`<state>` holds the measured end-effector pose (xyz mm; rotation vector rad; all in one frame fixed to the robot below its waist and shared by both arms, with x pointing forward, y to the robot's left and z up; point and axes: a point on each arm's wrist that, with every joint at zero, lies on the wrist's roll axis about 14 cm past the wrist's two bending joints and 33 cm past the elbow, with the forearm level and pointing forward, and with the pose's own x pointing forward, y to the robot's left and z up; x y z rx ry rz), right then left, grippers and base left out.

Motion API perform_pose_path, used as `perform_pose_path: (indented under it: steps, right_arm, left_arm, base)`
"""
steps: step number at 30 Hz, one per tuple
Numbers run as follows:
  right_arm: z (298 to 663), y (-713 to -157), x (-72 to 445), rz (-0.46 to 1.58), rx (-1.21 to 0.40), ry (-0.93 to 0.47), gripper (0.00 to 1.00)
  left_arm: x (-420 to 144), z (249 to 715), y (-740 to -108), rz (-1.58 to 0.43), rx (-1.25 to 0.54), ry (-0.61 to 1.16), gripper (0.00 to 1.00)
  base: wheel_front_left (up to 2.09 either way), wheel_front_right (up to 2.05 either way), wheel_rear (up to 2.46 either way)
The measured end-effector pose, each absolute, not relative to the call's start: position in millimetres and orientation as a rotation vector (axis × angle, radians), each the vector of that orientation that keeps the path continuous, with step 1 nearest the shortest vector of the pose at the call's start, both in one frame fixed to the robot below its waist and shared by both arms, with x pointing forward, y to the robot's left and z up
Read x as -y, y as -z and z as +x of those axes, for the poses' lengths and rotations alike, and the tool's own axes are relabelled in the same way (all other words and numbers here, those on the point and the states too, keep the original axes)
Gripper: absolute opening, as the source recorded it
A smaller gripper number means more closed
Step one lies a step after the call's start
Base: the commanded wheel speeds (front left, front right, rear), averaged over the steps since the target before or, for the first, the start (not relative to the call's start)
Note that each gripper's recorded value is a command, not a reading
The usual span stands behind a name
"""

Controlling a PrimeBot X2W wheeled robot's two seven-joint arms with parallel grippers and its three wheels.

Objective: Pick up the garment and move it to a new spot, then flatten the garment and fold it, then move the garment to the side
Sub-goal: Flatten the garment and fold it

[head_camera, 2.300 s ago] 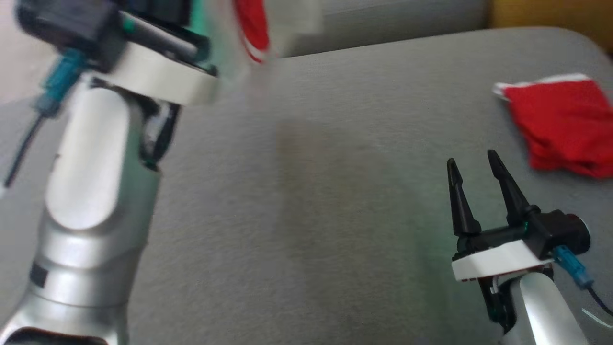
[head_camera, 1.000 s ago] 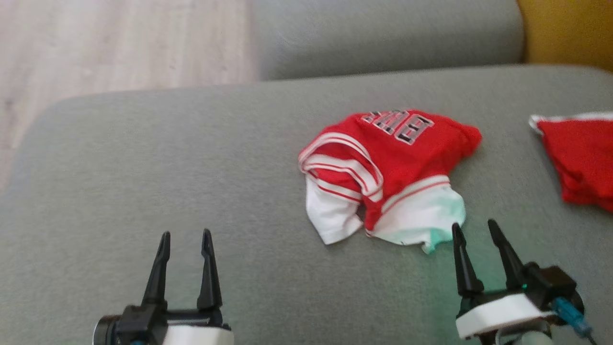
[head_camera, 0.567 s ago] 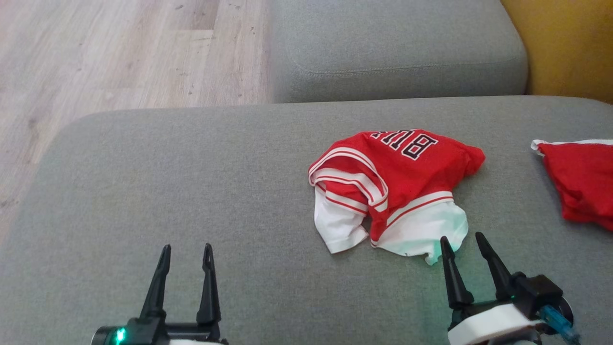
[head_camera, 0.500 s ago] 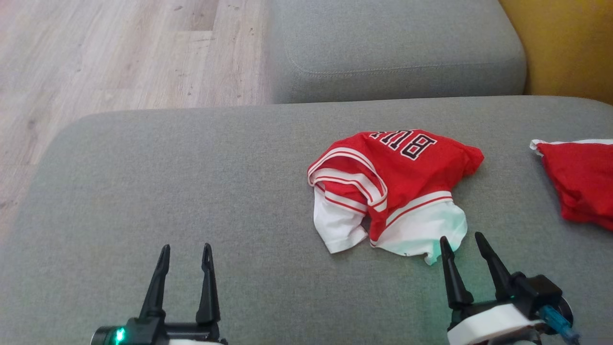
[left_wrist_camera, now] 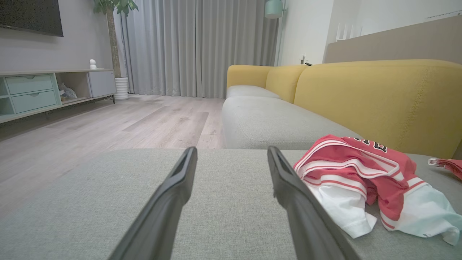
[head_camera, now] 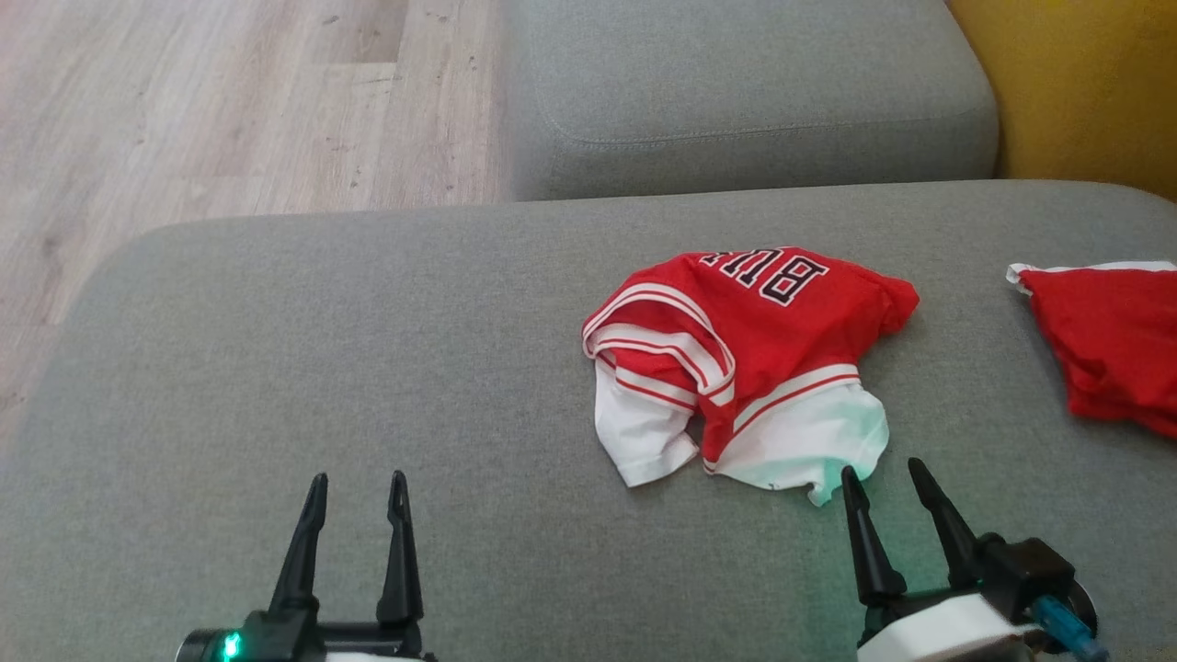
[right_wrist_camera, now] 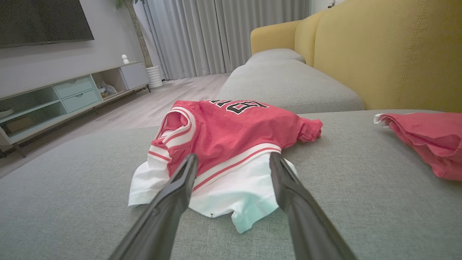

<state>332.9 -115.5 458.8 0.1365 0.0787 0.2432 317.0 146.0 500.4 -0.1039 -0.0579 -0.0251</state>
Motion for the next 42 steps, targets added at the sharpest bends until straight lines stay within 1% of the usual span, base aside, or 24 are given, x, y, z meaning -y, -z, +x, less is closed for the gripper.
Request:
perform_pose_path:
  steps: [11, 16, 20, 23, 33, 39, 42]
  right_arm:
    - [332, -455, 118, 0.134, -0.09, -0.234, 1.0]
    - [330, -453, 123, 0.137, -0.095, -0.217, 1.0]
    - [333, -460, 132, 0.137, -0.07, -0.186, 1.0]
    - [336, -466, 140, 0.137, -0.052, -0.159, 1.0]
    - [346, -465, 168, 0.126, -0.057, -0.067, 1.0]
    - [340, -453, 191, 0.132, -0.1, 0.012, 1.0]
    - [336, -449, 197, 0.134, -0.115, 0.037, 1.0]
  left_arm:
    - [-141, 320, -494, -0.111, 0.036, 0.036, 1.0]
    - [-123, 324, -486, -0.131, 0.002, 0.094, 1.0]
    - [-94, 333, -479, -0.151, -0.031, 0.195, 1.0]
    - [-61, 342, -476, -0.157, -0.046, 0.311, 1.0]
    - [36, 378, -445, -0.13, -0.147, 0.641, 1.0]
    - [75, 384, -418, -0.13, -0.232, 0.764, 1.0]
    - [84, 385, -410, -0.122, -0.254, 0.784, 1.0]
  base:
    - [0.0, 0.0, 0.0]
    - [0.0, 0.0, 0.0]
    - [0.0, 0.0, 0.0]
    - [0.0, 0.0, 0.0]
    - [0.0, 0.0, 0.0]
    - [0.0, 0.0, 0.0]
    - [0.0, 0.0, 0.0]
